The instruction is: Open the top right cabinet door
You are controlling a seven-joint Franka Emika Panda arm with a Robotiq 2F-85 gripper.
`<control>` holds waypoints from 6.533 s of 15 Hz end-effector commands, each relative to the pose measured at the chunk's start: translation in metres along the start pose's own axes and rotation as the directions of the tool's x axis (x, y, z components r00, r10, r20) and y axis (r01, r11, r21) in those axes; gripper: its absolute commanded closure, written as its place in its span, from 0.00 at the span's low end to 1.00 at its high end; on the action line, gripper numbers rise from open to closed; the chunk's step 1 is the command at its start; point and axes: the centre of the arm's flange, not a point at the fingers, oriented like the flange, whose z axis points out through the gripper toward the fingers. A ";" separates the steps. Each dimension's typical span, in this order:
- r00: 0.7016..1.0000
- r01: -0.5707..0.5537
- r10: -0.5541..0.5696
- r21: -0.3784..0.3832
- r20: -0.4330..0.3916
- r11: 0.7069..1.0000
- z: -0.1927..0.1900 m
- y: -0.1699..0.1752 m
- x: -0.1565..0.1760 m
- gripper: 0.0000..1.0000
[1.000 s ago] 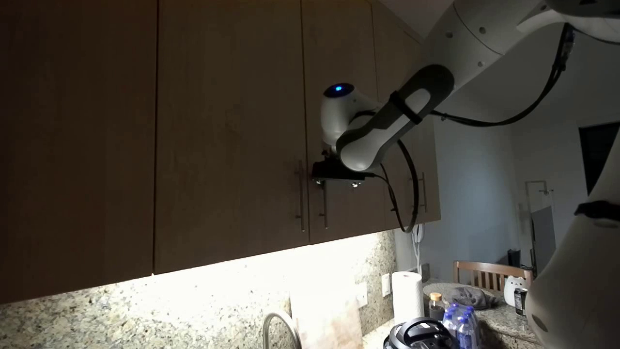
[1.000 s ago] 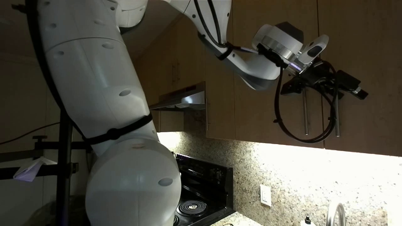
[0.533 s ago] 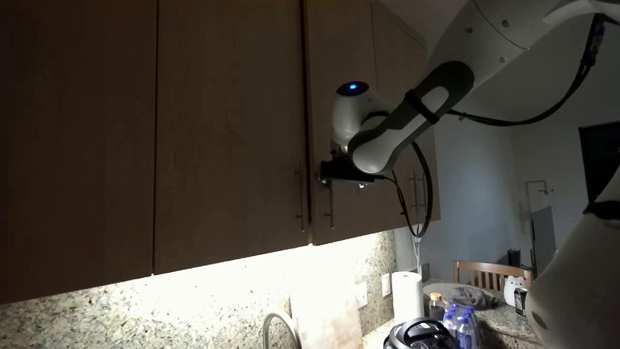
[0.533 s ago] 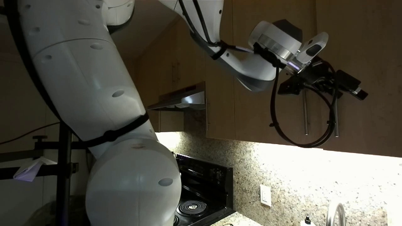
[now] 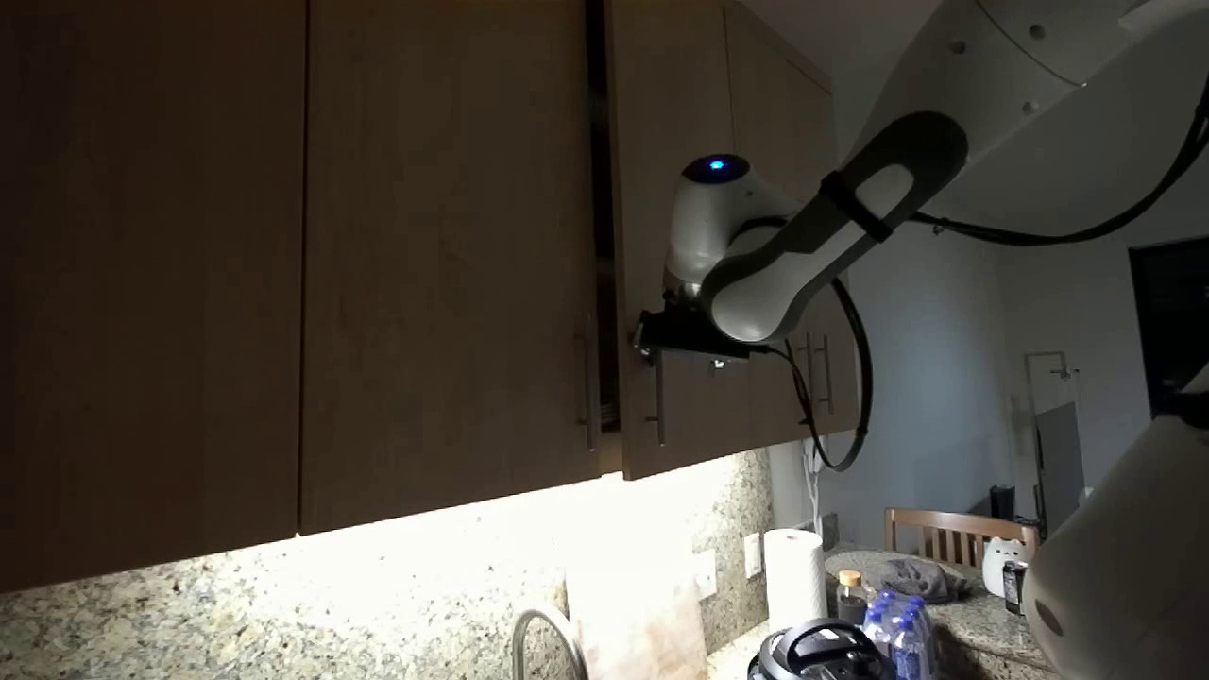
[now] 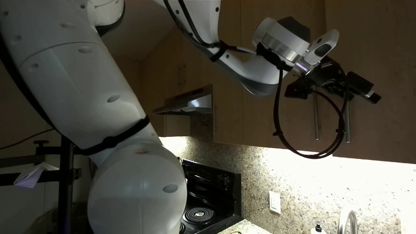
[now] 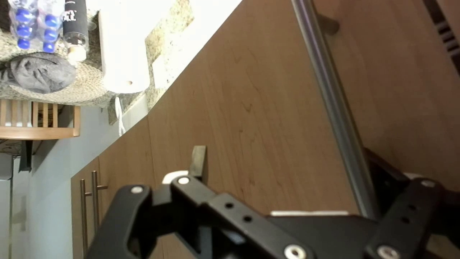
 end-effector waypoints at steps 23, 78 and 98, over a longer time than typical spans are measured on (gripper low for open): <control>0.997 -0.078 0.078 -0.112 -0.001 0.991 -0.016 0.100 0.019 0.00; 0.993 -0.071 0.072 -0.011 0.095 0.997 -0.044 0.221 0.062 0.00; 0.980 0.040 -0.061 0.110 0.189 0.993 -0.074 0.296 0.099 0.00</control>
